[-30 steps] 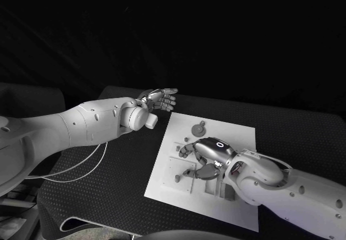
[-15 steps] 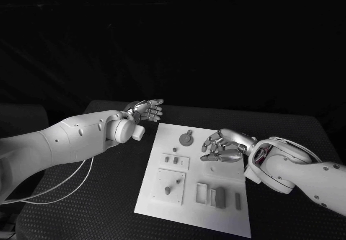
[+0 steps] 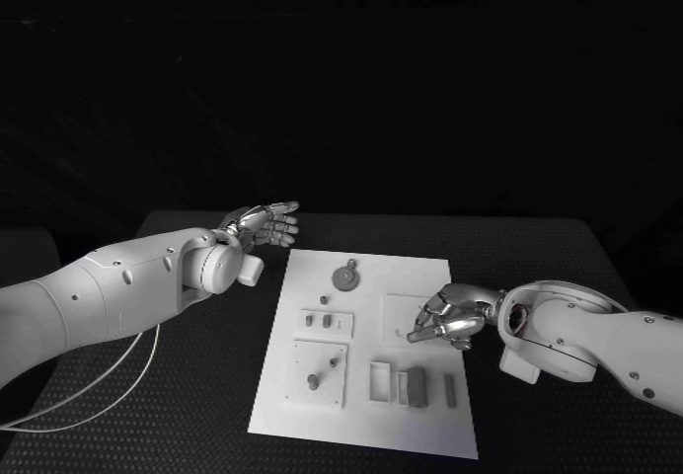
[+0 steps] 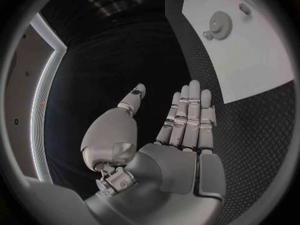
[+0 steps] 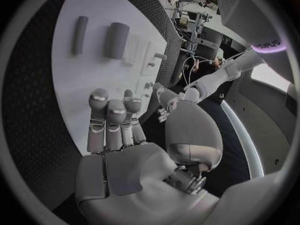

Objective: Assemble the parts on the task board

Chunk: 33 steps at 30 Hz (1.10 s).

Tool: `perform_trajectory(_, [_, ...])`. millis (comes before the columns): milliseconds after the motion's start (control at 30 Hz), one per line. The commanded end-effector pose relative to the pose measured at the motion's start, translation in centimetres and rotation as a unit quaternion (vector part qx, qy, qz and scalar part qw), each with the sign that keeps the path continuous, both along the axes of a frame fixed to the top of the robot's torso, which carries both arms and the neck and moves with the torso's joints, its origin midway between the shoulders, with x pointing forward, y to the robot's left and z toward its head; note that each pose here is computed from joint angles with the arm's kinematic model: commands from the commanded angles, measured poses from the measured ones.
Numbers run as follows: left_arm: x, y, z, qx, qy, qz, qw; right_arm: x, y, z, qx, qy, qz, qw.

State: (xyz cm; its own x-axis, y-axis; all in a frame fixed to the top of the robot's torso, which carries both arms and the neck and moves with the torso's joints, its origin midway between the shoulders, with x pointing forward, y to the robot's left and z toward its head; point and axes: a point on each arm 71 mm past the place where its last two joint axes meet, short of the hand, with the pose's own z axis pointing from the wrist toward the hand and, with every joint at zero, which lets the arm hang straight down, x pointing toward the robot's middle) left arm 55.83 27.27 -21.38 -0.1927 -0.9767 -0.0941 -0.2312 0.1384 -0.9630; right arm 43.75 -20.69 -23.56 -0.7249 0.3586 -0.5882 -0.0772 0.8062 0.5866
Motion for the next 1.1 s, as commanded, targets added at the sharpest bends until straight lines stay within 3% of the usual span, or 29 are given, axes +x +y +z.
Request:
perform_trajectory(33, [-0.02,-0.3,0.04,-0.006,-0.002,-0.008,1.000,-1.3,-0.8,-0.9,-0.040,0.087,0.001,0.995])
perform_trajectory(200, [-0.05,-0.4,0.05,-0.007,-0.003,-0.010,1.000,-2.6,-1.7,-2.2,-0.064,0.125,-0.005,0.990])
perform_trajectory(367, [-0.06,-0.4,0.08,-0.007,-0.005,-0.009,1.000,-3.4,-1.5,-2.7,-0.074,0.128,-0.009,0.989])
perform_trajectory(867, [-0.16,-0.8,0.08,-0.009,-0.004,-0.015,1.000,-3.5,-0.1,-3.4,-0.096,0.104,-0.017,0.990])
perform_trajectory(1100, [-0.18,-0.8,0.08,-0.009,-0.003,-0.015,1.000,-3.7,0.4,-3.9,-0.116,0.116,-0.010,0.986])
